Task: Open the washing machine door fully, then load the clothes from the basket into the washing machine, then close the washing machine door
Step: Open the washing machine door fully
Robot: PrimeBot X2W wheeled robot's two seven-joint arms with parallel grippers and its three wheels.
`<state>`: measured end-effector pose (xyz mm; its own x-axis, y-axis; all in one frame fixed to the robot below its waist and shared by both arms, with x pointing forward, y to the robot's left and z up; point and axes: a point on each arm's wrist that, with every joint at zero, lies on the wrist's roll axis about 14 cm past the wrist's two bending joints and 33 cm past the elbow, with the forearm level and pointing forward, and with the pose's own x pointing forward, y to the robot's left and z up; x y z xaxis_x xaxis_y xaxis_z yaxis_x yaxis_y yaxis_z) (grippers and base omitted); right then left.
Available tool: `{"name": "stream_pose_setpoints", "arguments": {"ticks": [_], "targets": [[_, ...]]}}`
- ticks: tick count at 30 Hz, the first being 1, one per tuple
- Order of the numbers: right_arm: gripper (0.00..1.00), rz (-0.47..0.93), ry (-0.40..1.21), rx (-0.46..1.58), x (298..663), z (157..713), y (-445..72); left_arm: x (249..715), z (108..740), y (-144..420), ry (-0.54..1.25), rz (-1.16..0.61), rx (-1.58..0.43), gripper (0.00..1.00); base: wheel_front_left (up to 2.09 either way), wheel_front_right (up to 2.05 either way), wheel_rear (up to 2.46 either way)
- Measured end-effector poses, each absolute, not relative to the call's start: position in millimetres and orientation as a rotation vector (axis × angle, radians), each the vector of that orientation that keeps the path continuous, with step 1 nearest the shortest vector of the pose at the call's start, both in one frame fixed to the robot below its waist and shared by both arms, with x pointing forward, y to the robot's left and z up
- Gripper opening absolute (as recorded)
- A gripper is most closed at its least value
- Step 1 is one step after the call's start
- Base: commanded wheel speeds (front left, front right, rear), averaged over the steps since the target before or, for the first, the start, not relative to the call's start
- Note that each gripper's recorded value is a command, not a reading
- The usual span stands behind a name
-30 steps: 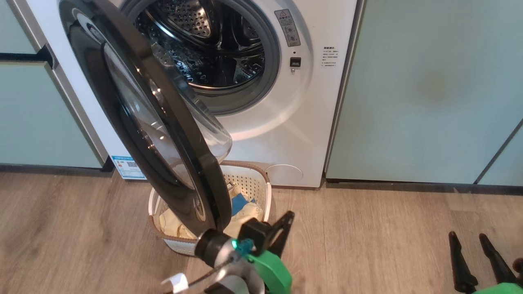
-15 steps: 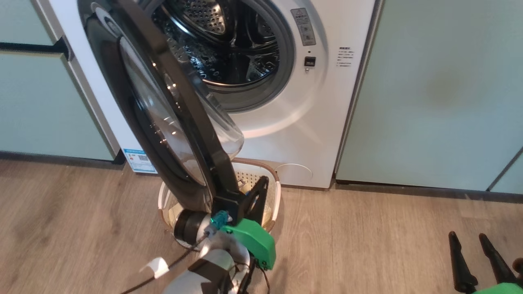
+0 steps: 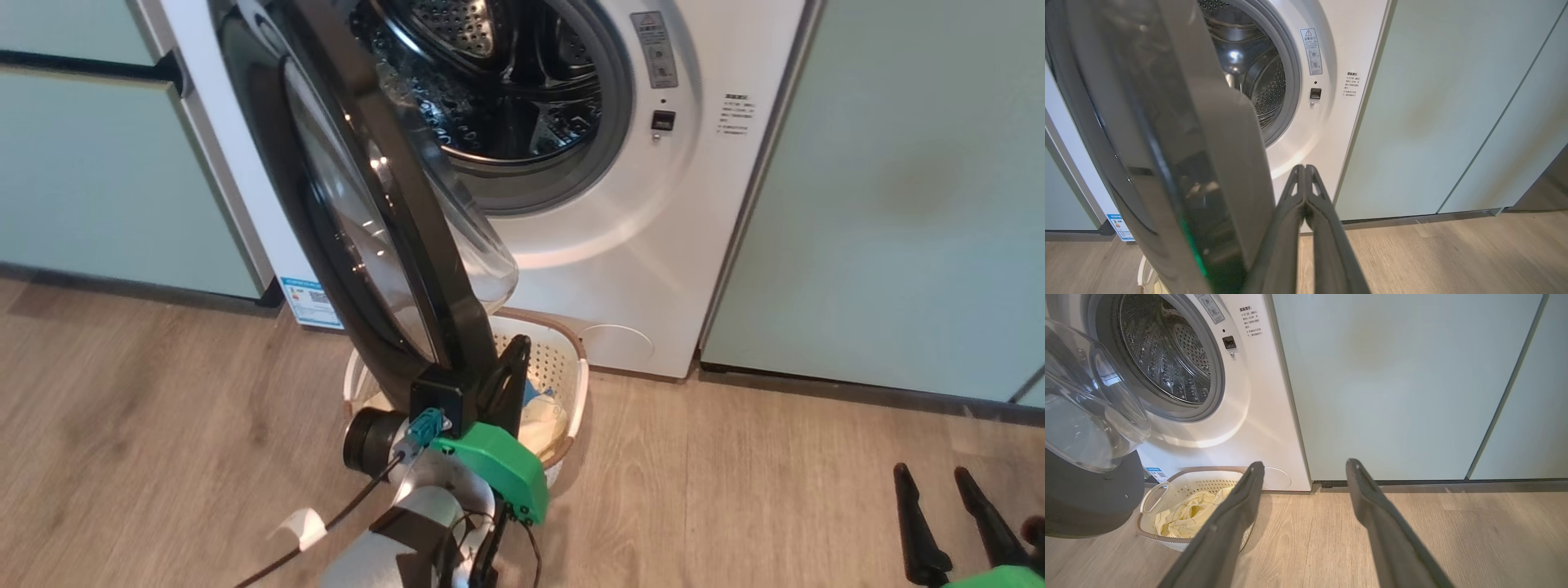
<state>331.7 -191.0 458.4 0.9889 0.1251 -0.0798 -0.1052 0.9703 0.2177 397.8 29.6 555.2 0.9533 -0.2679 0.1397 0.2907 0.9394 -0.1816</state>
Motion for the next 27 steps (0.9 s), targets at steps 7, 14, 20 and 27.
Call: {"name": "stream_pose_setpoints", "arguments": {"ticks": [7, 14, 20, 27], "targets": [[1.0, 0.152, 0.1, 0.212, 339, 458, -180, 395, 553, 40, -0.116, -0.262, -0.19, 0.0, 0.0, 0.0, 0.0], [1.0, 0.193, 0.095, 0.22, 346, 460, -165, 390, 550, 56, -0.118, -0.223, -0.168, 0.0, 0.0, 0.0, 0.0], [1.0, 0.236, 0.093, 0.225, 352, 463, -149, 386, 550, 72, -0.124, -0.182, -0.158, 0.0, 0.0, 0.0, 0.0], [1.0, 0.286, 0.1, 0.234, 359, 463, -129, 382, 547, 94, -0.125, -0.128, -0.137, 0.0, 0.0, 0.0, 0.0]]}}
